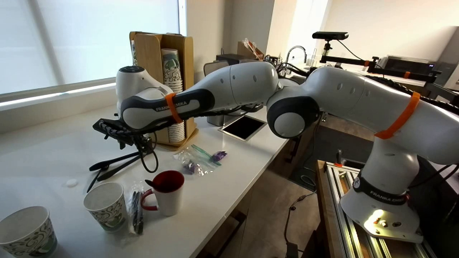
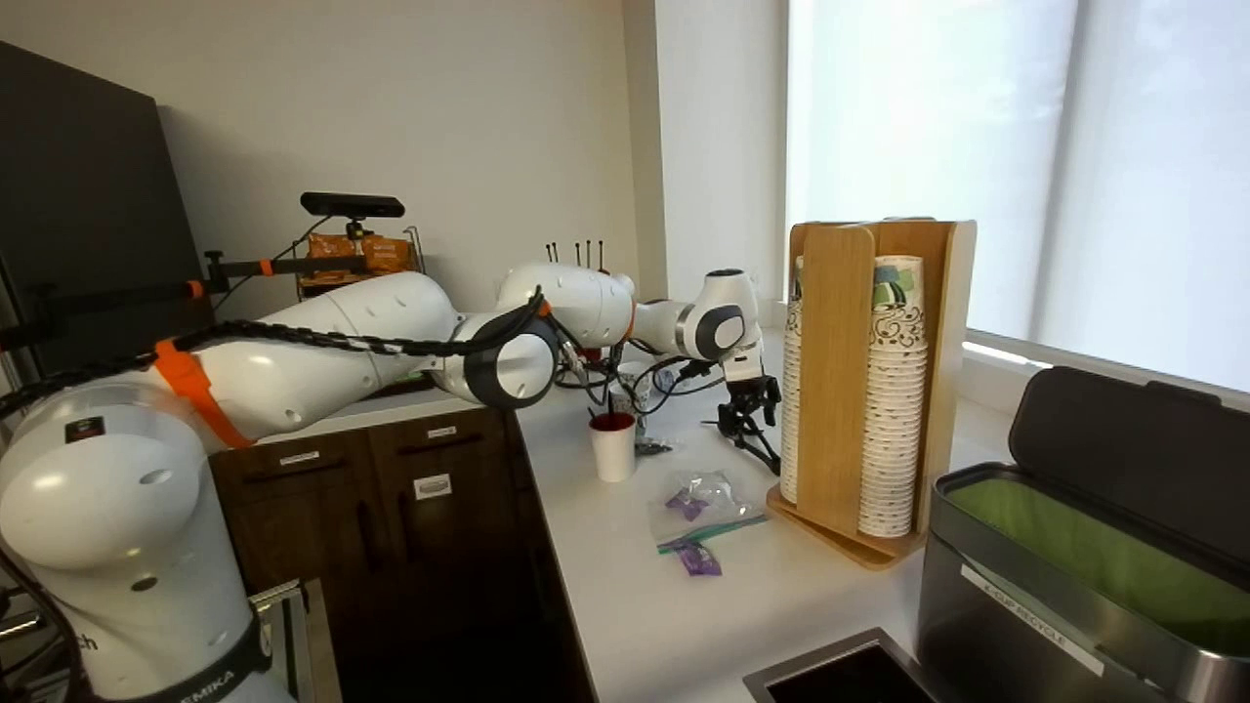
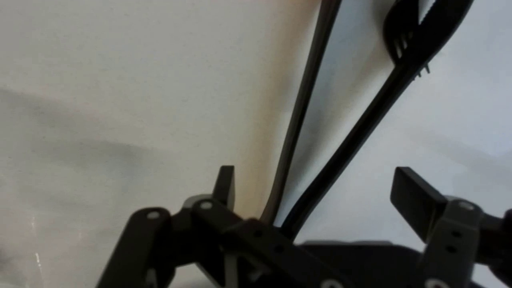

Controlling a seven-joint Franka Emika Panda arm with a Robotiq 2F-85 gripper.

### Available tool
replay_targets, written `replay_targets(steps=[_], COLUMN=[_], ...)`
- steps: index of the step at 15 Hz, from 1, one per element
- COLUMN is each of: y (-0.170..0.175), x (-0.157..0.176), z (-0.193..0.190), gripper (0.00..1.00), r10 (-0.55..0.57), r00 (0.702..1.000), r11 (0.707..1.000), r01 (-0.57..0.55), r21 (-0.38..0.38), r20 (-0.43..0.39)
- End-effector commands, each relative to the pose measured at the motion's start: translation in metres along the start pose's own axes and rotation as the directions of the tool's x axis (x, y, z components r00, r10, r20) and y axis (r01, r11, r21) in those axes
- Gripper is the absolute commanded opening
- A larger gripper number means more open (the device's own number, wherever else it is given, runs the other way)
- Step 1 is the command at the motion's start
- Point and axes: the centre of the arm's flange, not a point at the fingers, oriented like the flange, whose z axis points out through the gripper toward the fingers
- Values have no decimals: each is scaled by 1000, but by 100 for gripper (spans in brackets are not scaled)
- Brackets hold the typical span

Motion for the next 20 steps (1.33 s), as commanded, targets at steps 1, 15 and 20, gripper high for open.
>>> replay_targets(steps=[1, 15, 20], y=[0, -24, -27], x=[0, 9, 14], z=[0, 27, 20], gripper=[100, 62, 15], r10=[2, 94, 153], r00=[1000, 995, 987], r11=[1000, 988, 981], r01=[-2, -89, -146], r21=[-1, -123, -128], r20=[1, 30, 48])
